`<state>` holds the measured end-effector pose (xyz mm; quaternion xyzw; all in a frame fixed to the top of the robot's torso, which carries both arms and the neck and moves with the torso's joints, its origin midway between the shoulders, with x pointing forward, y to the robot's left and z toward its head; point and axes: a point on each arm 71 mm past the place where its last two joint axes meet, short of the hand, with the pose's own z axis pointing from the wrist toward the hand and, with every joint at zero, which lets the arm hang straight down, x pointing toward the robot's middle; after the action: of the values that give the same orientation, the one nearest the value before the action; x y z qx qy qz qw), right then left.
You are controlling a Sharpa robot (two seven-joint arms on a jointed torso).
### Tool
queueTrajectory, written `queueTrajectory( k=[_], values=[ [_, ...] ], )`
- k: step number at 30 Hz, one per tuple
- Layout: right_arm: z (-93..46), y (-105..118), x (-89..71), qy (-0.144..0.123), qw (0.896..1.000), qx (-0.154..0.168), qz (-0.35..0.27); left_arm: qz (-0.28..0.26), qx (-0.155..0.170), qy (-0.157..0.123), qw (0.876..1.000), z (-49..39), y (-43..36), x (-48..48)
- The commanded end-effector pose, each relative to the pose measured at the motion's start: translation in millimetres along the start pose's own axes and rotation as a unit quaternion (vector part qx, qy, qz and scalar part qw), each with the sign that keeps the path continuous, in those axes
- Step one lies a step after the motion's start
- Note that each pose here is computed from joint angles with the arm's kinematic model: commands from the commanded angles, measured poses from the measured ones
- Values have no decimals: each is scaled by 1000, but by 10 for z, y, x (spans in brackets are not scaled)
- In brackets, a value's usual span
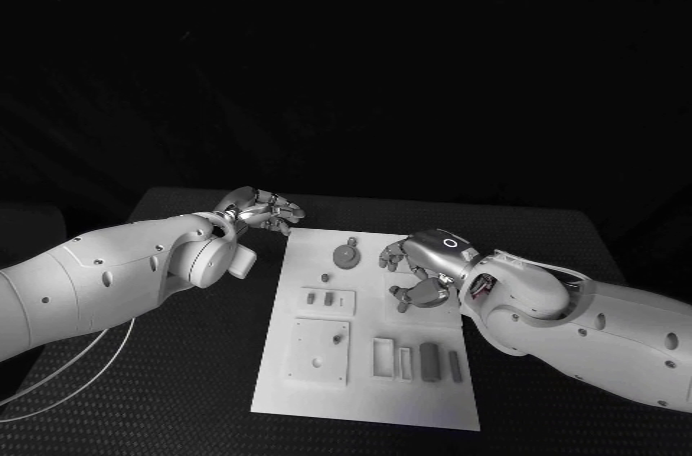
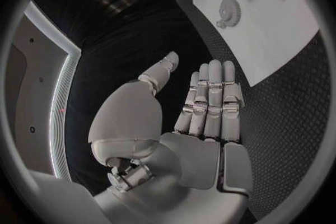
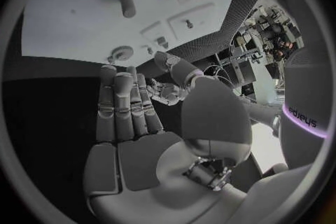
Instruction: Assemble the parts on the task board
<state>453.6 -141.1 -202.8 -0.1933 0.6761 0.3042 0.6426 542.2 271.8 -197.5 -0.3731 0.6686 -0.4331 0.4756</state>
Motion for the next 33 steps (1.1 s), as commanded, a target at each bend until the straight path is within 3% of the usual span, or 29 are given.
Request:
queueTrajectory(
  k=[1, 5, 11, 26, 33],
  values=[
    [-51, -47, 52, 49, 999, 10, -7, -2, 7, 0, 1000, 5, -21, -3],
    [-87, -134, 96, 82, 996, 23, -19, -2, 8, 1, 1000, 7, -23, 2],
    [-98, -219, 170, 104, 994, 31, -25, -2, 8, 2, 1000, 10, -24, 6],
    [-27, -224, 432, 116, 992, 29, -25, -3, 8, 5, 1000, 14, -29, 25],
    [-23, -219, 467, 112, 993, 29, -24, -3, 7, 4, 1000, 11, -25, 16]
  ],
)
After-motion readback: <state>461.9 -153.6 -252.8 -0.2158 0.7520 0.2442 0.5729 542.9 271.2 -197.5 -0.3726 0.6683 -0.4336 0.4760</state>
